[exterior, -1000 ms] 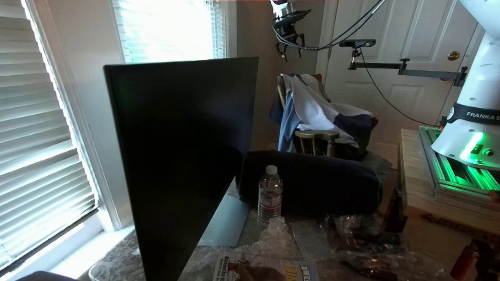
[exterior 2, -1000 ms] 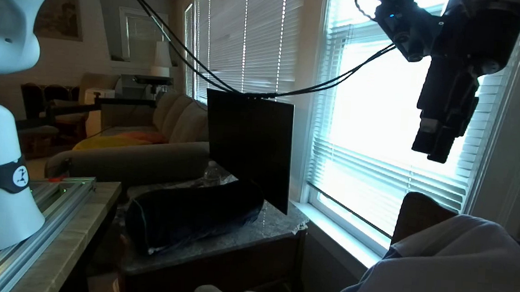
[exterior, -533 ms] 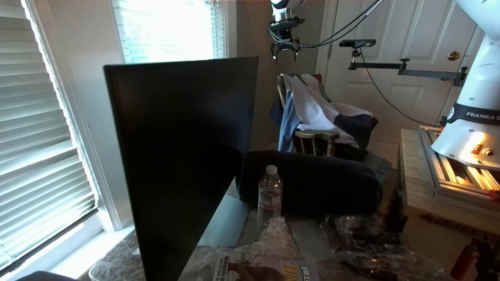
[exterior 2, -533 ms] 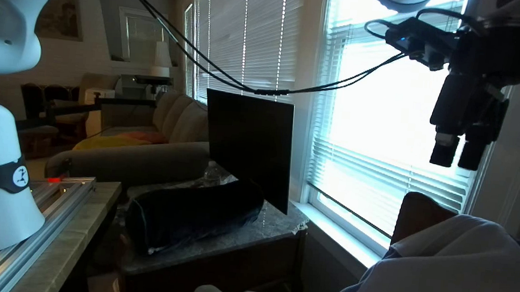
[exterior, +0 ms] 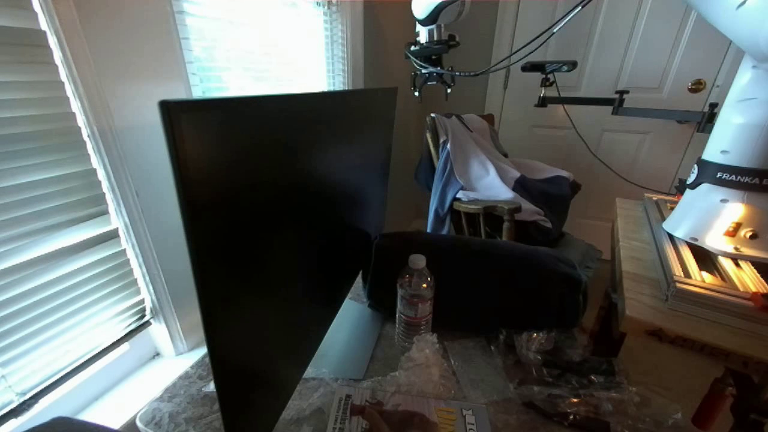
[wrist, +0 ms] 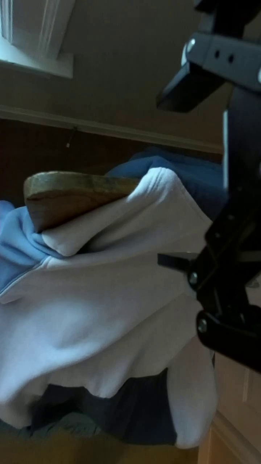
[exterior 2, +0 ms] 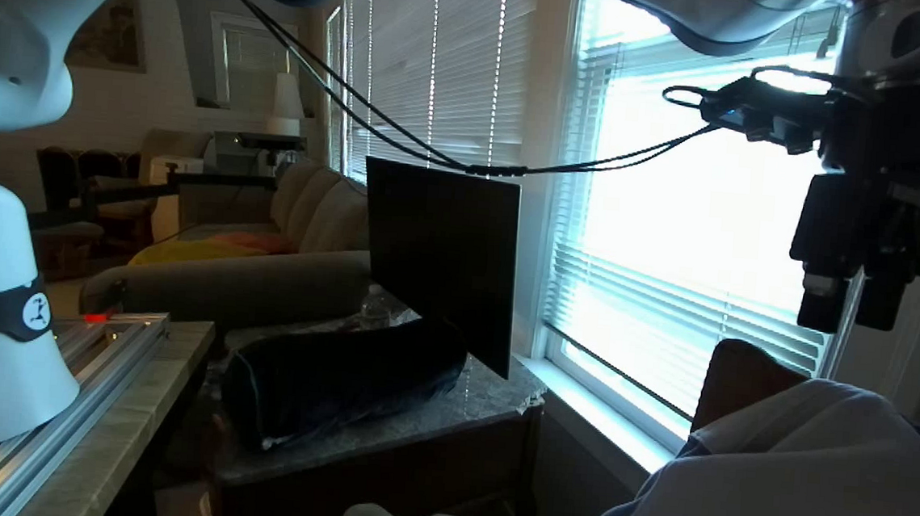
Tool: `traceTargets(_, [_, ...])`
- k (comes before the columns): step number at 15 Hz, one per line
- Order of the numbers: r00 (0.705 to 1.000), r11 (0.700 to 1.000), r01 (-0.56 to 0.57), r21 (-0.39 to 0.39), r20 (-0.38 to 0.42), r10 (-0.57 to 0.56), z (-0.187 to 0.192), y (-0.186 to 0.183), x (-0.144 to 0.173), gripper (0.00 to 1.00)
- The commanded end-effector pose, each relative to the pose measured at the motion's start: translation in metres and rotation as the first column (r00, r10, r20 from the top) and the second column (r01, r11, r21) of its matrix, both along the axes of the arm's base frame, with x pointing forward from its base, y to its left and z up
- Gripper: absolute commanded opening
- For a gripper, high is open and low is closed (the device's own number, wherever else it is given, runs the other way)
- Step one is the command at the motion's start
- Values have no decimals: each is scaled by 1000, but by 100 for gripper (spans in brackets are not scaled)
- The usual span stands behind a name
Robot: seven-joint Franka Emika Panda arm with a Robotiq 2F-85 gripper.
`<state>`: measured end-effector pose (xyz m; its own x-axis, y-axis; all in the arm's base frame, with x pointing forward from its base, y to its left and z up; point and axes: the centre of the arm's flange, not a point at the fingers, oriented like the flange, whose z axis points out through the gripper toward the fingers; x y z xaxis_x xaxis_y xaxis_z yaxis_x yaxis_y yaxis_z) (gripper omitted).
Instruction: Remove the hoodie from the backrest of the chair and place it on the seat of the chair.
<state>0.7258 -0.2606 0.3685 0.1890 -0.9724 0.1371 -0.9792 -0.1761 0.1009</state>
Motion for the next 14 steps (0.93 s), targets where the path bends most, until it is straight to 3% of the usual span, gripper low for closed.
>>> traceTargets(1, [999,999,45,-18,0,-45,-3,-8,20,98])
traceTargets(2, [999,998,50,-23,-6,-50,-6,-9,21,85])
traceTargets(3, [998,998,55,-25,-11,-56,-8,-11,21,80])
traceTargets(9, [996,996,79,-41,-30,-80,-22,-18,23,56])
traceTargets(14, [996,995,84,-47,-31,-85,-27,-17,26,61])
